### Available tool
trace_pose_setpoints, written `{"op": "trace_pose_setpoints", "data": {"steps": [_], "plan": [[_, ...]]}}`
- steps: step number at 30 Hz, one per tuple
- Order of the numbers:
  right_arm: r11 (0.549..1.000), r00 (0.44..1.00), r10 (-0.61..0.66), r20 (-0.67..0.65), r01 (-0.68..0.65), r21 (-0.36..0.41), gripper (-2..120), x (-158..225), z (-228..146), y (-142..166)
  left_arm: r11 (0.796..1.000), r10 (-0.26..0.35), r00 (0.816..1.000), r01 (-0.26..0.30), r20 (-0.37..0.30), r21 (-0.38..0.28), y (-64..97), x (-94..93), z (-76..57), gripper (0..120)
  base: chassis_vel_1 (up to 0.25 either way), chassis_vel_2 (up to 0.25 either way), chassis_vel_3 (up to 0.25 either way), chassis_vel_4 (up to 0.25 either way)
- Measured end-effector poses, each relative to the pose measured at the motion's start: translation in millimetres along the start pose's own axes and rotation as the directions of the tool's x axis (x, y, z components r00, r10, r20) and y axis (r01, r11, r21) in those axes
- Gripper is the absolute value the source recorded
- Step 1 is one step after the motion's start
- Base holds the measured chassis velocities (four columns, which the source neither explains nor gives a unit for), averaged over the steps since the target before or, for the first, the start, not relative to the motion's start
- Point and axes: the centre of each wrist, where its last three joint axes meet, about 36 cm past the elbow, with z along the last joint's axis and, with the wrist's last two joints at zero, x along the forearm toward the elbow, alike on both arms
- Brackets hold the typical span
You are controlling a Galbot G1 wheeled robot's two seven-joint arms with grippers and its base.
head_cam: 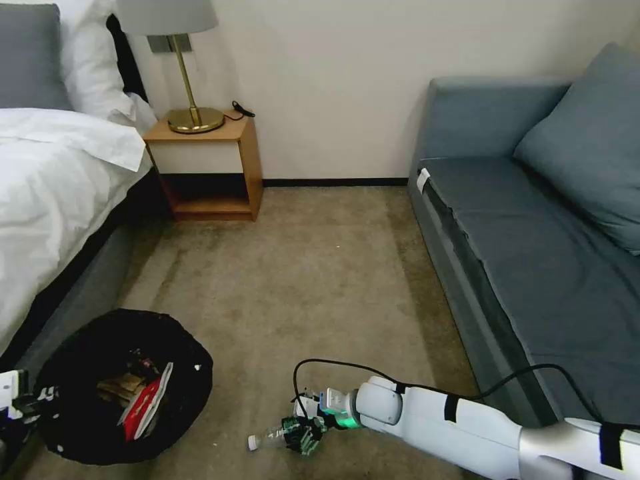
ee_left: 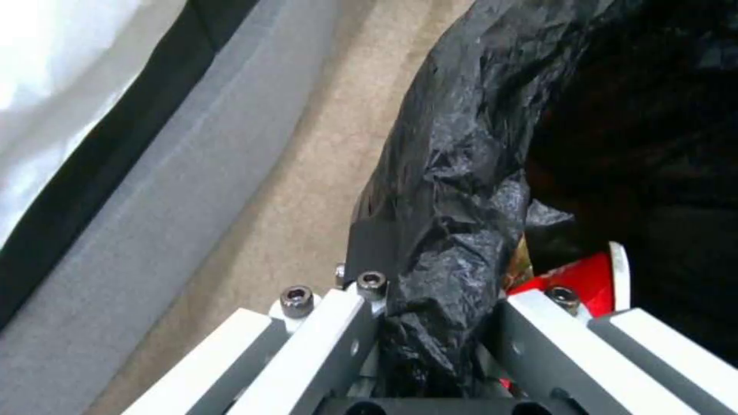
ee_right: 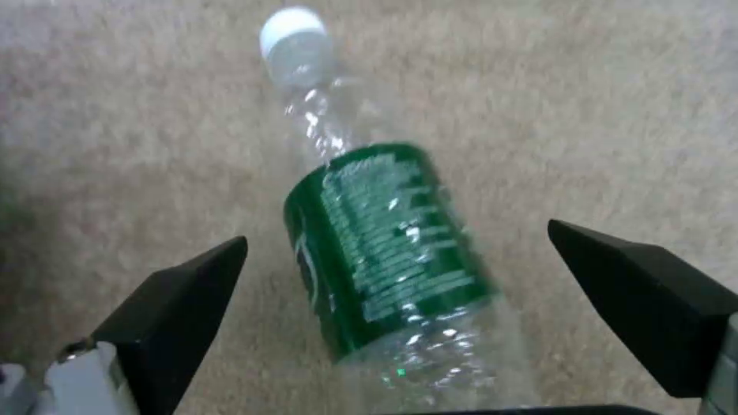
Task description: Pick up the trash bin, then pick up the garbage on the floor and place it into the trash bin.
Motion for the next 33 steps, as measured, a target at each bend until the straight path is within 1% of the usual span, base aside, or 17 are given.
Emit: {"op": "trace_pose_setpoints", "data": {"steps": [2,3,6,7,8,10,11,12,15,16,19,20,23,26,30,32,33], "plan": [[1.000,1.000,-0.001,-0.001,0.001,0.001,100,-0.5,0.3,0.2,1.000,0.000,1.000,0.000,0.000,0.000,0.0,0.0,0.0,3,0.000,0.000,0.000,0.000],[1.000,1.000,-0.010,-0.007,0.010,0.009,98,-3.5,2.1,2.0,1.000,0.001,1.000,-0.001,0.001,0.000,0.0,-0.6,-0.5,3,0.000,0.000,0.000,0.000],[0.999,1.000,-0.024,-0.011,0.024,0.032,85,-10.1,5.0,4.5,1.000,0.004,1.000,-0.004,0.005,0.004,0.3,-0.8,-1.5,3,0.000,0.000,0.000,0.000],[0.999,1.000,-0.024,-0.011,0.024,0.032,85,-10.1,5.0,4.5,1.000,0.004,1.000,-0.004,0.005,0.004,0.3,-0.8,-1.5,3,0.000,0.000,0.000,0.000],[0.999,1.000,-0.026,-0.009,0.026,0.035,82,-12.6,4.8,5.4,1.000,0.004,1.000,-0.004,0.007,0.005,0.8,-0.6,-2.0,3,0.000,0.000,0.000,0.000],[0.999,1.000,-0.030,-0.003,0.030,0.038,70,-15.4,3.3,6.9,1.000,0.001,1.000,-0.001,0.007,0.005,1.7,0.0,-2.2,3,0.000,0.000,0.000,0.000],[0.999,1.000,-0.031,-0.001,0.031,0.039,67,-15.8,2.8,7.1,1.000,0.001,1.000,-0.001,0.007,0.006,2.0,0.2,-2.1,3,0.000,0.000,0.000,0.000],[0.999,1.000,-0.031,-0.001,0.031,0.039,67,-15.8,2.8,7.1,1.000,0.001,1.000,-0.001,0.007,0.006,2.0,0.2,-2.1,3,0.000,0.000,0.000,0.000],[0.999,1.000,-0.030,0.004,0.030,0.039,51,-16.0,2.5,7.1,1.000,0.000,1.000,0.000,0.006,0.009,2.5,0.8,-1.6,3,0.000,0.000,0.000,0.000],[0.999,1.000,-0.030,0.004,0.030,0.039,51,-16.0,2.5,7.1,1.000,0.000,1.000,0.000,0.006,0.009,2.5,0.8,-1.6,3,0.000,0.000,0.000,0.000],[0.999,1.000,-0.029,0.010,0.028,0.038,38,-15.0,4.7,8.3,1.000,0.000,1.000,0.000,0.005,0.010,2.5,0.9,-1.5,3,0.000,0.000,0.000,0.000],[0.999,1.000,-0.029,0.010,0.028,0.038,38,-15.0,4.7,8.3,1.000,0.000,1.000,0.000,0.005,0.010,2.5,0.9,-1.5,3,0.000,0.000,0.000,0.000],[0.999,0.999,-0.024,0.021,0.023,0.041,28,-12.9,6.5,11.1,1.000,0.002,1.000,-0.002,0.008,0.010,1.7,1.3,-2.2,3,0.000,0.000,0.000,0.000],[0.999,0.999,-0.019,0.032,0.018,0.035,23,-11.9,6.1,12.5,1.000,0.004,1.000,-0.004,0.007,0.012,1.0,1.5,-1.7,3,0.000,0.000,0.000,0.000],[1.000,0.998,0.010,0.057,-0.011,0.006,23,-7.9,5.0,10.2,1.000,0.001,1.000,-0.001,0.005,0.014,0.6,1.6,-0.7,3,0.000,0.000,0.000,0.000],[0.999,0.995,0.044,0.091,-0.042,-0.030,23,-3.9,2.3,7.1,1.000,0.002,1.000,-0.002,0.004,0.014,0.4,2.9,-0.9,3,0.000,0.000,0.000,0.000],[0.996,0.990,0.073,0.123,-0.065,-0.068,23,0.3,-1.4,4.9,1.000,0.004,1.000,-0.004,0.007,0.015,0.6,3.5,-1.8,3,0.000,0.000,0.000,0.000]]}}
